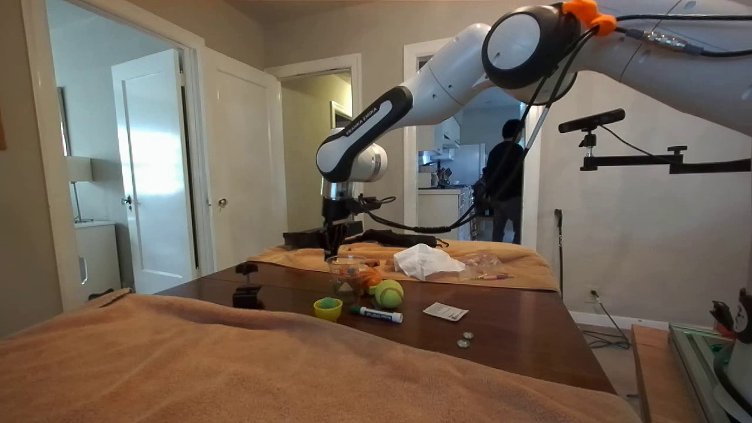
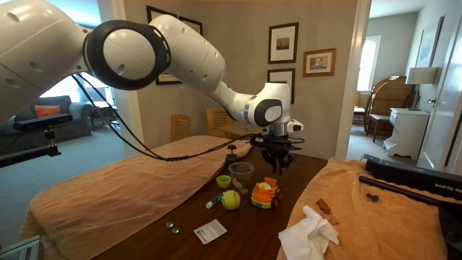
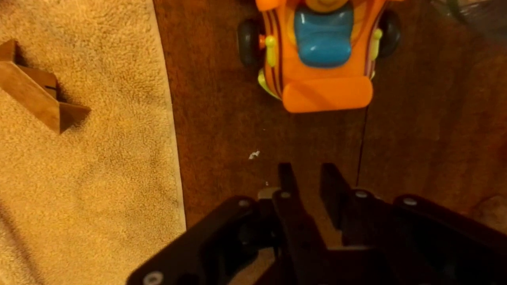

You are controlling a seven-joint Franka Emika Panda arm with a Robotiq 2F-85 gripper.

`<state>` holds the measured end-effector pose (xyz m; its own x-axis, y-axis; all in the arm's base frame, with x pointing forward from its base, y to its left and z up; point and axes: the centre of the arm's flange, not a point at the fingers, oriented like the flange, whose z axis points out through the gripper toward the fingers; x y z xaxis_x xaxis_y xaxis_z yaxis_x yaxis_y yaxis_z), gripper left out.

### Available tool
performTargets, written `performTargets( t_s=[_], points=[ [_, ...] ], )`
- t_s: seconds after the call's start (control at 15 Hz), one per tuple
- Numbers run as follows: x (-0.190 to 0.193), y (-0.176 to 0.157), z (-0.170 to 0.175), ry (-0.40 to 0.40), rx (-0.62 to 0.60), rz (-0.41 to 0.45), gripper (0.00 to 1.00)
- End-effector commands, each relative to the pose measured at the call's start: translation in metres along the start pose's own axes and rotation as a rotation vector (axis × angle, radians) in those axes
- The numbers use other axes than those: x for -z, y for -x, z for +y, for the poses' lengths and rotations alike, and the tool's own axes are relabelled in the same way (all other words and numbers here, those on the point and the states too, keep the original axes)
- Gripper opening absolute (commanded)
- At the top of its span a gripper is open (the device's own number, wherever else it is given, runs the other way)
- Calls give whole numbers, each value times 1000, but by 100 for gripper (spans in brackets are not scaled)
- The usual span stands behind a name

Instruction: Push the car towards you

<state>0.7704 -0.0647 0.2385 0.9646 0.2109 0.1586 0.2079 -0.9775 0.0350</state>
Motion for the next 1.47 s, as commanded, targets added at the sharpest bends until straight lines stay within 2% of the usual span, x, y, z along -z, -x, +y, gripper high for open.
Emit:
performTargets(
  t_s=[0.0, 0.6, 1.4],
  points=[
    [-13, -20, -1, 1, 24, -36, 0],
    [-28, -15, -4, 16, 12, -148, 0],
    [-22, 17, -5, 2, -6, -260, 0]
  ],
)
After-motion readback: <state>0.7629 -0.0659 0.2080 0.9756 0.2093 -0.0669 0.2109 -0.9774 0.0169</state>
